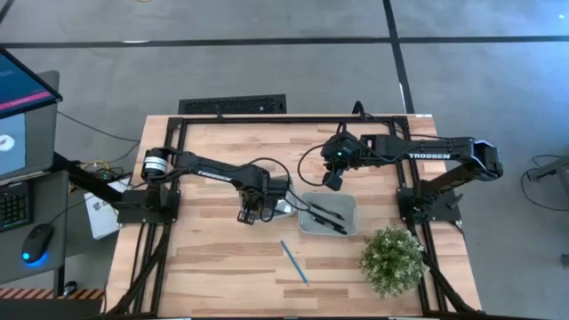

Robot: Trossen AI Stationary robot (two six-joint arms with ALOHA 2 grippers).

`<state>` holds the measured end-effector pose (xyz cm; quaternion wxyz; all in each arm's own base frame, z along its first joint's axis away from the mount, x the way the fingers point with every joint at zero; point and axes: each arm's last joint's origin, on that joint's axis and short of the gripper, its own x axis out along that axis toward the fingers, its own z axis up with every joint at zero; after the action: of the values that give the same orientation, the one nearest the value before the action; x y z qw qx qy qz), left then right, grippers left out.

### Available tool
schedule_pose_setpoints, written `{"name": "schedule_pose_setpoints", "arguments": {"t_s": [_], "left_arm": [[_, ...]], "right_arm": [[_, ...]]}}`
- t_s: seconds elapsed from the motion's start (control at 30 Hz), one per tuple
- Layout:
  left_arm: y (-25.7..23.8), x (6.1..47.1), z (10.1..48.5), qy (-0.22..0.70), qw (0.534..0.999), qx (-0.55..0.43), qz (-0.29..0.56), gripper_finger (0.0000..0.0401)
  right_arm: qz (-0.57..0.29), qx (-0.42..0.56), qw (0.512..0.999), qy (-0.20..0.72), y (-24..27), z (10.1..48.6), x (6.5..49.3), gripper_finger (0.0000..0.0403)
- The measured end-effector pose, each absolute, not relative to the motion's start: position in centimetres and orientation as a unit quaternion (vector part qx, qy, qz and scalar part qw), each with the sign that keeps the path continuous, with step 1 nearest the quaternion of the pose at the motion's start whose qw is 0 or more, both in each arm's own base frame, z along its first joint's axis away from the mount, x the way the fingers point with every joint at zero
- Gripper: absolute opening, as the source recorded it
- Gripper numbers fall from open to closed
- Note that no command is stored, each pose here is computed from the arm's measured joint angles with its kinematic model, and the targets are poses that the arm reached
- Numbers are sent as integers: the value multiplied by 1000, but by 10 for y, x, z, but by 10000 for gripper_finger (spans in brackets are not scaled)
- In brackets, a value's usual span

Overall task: Sort pens & pencils
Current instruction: Put the green pencil into the left gray bin, then put the blue pencil into the left gray bin

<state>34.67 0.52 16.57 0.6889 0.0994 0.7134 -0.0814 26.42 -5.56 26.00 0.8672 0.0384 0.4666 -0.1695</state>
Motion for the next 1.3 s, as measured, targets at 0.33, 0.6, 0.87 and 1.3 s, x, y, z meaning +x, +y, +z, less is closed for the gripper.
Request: {"name": "schedule_pose_setpoints", "arguments": {"t_s": [0.33,0.6,0.87,1.3], "left_arm": [[6,344,167,723,680,98,-76,77],[7,328,187,746,660,79,-44,76],[6,313,227,713,697,73,-27,75],[-37,332,272,497,852,134,-93,75]], "right_arm": [[-169,38,867,467,-56,260,264,95],[-170,38,869,464,-56,260,265,95],[-170,38,870,462,-56,261,265,95],[-171,38,874,454,-56,262,266,95]]}}
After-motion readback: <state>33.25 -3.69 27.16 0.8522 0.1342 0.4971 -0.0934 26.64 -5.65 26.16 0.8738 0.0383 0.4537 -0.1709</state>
